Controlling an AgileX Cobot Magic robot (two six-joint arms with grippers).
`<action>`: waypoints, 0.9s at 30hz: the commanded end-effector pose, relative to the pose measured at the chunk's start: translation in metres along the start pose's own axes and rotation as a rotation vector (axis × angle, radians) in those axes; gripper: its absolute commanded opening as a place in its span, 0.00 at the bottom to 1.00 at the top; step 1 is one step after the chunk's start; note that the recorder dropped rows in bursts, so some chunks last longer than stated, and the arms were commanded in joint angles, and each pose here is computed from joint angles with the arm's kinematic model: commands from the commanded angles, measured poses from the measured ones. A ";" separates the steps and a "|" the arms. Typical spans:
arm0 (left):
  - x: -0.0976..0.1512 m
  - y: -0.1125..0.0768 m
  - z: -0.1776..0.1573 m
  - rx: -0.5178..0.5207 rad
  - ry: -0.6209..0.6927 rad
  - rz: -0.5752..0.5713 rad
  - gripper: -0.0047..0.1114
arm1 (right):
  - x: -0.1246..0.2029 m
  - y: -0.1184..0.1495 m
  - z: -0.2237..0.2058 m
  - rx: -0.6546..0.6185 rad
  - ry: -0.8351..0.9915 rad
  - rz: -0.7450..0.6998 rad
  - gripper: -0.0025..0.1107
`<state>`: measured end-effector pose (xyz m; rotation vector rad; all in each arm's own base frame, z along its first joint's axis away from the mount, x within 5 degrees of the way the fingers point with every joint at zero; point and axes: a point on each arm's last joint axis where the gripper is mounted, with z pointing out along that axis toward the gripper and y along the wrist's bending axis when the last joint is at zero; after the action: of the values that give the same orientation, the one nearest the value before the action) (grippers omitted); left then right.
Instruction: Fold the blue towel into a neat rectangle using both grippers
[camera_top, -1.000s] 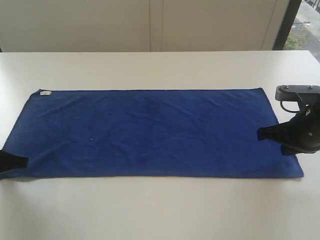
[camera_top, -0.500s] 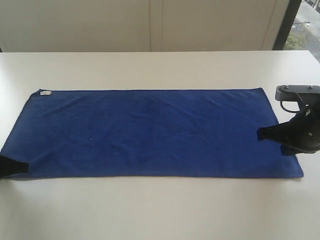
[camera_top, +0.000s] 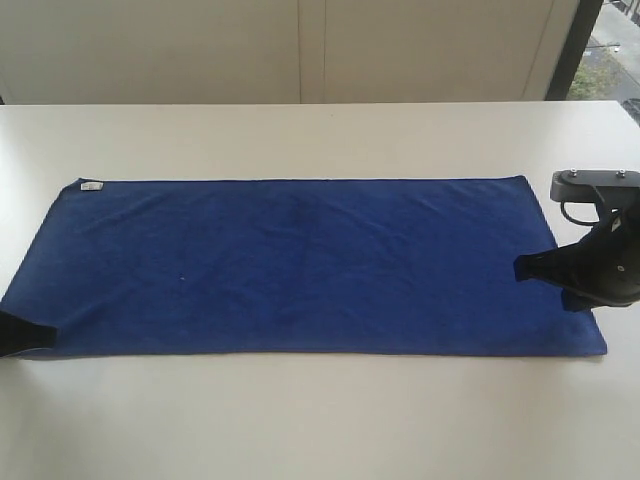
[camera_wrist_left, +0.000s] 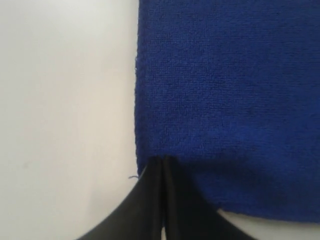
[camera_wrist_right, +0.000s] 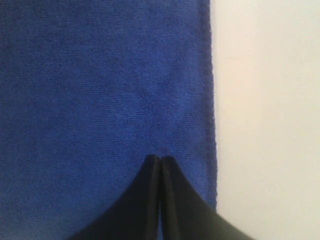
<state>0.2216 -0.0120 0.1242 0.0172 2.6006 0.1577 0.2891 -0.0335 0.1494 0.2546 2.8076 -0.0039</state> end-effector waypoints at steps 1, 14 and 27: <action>0.001 -0.003 0.001 0.037 0.006 0.006 0.04 | 0.000 -0.001 -0.002 0.001 -0.012 0.004 0.02; 0.001 -0.003 0.001 0.030 0.003 0.023 0.09 | 0.000 -0.001 -0.002 0.001 -0.012 0.004 0.02; -0.012 -0.001 -0.023 0.048 -0.120 0.013 0.39 | 0.000 -0.001 -0.002 0.001 -0.012 0.004 0.02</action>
<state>0.2217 -0.0163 0.1380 0.0560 2.5391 0.0932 0.2891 -0.0335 0.1494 0.2546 2.8076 -0.0039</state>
